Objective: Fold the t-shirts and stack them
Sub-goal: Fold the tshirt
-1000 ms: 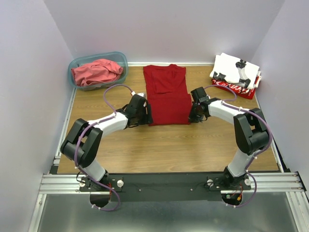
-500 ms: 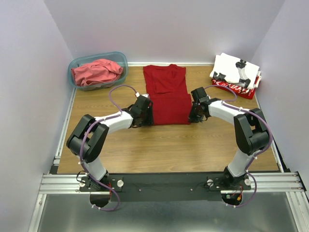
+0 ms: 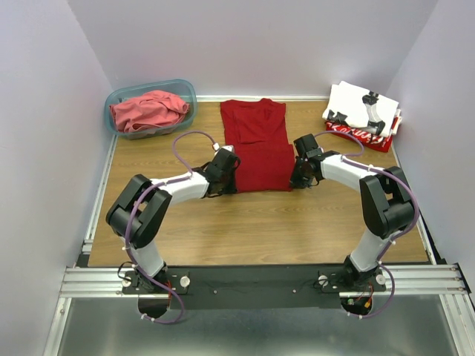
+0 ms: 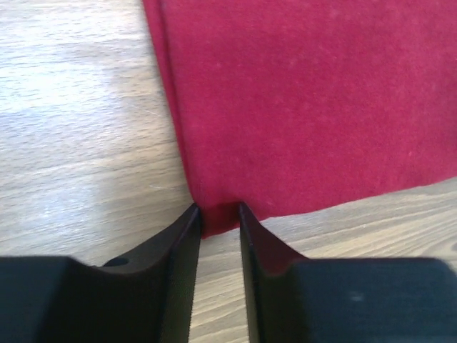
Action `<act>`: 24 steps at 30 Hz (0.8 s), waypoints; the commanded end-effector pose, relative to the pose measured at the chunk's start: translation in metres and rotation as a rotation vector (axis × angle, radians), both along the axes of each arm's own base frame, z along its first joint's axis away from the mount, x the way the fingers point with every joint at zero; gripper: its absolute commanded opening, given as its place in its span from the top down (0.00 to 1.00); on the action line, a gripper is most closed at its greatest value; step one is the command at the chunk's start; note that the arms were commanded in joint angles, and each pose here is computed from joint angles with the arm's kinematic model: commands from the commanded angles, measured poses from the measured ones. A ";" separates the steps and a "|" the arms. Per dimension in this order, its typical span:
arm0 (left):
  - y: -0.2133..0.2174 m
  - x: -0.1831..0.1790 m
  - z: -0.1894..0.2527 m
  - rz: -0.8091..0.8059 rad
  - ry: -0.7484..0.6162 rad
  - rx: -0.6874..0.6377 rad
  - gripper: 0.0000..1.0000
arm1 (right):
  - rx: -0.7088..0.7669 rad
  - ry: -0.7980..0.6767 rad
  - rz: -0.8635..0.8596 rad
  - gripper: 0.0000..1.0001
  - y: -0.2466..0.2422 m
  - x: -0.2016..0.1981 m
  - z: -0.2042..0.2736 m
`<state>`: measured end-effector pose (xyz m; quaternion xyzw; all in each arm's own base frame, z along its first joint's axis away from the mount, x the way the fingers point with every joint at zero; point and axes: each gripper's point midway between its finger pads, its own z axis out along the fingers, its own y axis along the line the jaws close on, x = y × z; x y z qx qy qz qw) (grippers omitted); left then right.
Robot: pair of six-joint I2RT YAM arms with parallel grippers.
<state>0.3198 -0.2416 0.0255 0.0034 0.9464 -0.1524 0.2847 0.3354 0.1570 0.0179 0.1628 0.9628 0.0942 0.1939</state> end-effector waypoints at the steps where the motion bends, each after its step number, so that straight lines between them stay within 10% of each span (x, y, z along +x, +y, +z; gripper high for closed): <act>1: 0.013 -0.028 -0.037 -0.008 0.110 0.082 0.74 | -0.010 0.079 0.007 0.95 -0.004 -0.021 -0.012; 5: 0.009 -0.032 -0.042 -0.032 0.115 0.061 1.00 | -0.006 0.064 0.013 0.98 -0.002 -0.018 -0.007; 24: -0.014 -0.092 0.049 -0.282 0.045 -0.084 1.00 | 0.007 0.039 0.051 1.00 -0.022 -0.079 0.075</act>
